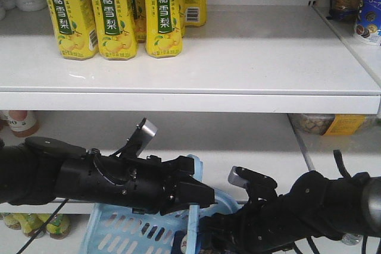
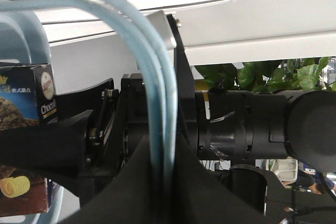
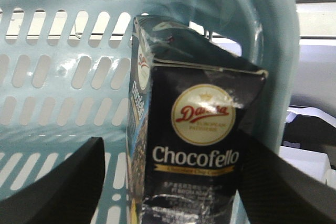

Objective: Left arm holds basket, right arm returns cookies
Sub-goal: 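Grasp the Chocofello cookie box with the right gripper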

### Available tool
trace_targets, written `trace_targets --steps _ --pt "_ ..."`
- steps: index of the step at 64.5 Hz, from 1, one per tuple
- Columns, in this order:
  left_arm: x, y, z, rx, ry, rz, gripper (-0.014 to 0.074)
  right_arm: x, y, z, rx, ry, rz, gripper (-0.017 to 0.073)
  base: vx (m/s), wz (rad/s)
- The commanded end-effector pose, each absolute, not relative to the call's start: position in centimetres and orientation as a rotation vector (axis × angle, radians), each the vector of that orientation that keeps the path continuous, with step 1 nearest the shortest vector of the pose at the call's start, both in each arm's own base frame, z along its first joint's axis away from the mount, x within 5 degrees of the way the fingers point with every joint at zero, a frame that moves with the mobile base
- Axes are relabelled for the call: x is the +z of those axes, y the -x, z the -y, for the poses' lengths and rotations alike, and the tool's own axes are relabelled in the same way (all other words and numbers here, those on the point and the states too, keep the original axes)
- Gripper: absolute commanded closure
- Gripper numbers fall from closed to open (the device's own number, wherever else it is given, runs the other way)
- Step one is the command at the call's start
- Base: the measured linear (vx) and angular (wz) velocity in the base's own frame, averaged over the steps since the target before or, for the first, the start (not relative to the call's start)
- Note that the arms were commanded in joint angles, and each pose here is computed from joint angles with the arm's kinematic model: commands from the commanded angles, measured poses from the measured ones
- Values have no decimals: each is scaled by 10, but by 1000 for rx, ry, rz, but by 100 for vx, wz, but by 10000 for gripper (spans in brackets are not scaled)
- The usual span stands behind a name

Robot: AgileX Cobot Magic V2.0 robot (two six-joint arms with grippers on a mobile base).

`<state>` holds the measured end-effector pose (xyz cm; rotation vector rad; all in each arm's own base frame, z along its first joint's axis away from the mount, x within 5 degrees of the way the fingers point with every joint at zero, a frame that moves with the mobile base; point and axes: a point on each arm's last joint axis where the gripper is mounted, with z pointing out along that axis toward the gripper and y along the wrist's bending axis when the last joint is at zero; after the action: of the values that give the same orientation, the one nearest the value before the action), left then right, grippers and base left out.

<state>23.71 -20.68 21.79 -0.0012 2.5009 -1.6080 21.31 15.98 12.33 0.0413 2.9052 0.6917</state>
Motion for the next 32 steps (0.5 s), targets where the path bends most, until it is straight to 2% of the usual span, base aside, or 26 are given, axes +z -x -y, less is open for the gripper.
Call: trace_targets --steps 1,32 --pt "252 -238 210 -1765 20 -2337 601 133 -217 -163 738 -10 -2847 63 0 0" --pt "252 -238 210 -1765 20 -2337 601 137 -218 -170 853 29 -2801 138 0 0"
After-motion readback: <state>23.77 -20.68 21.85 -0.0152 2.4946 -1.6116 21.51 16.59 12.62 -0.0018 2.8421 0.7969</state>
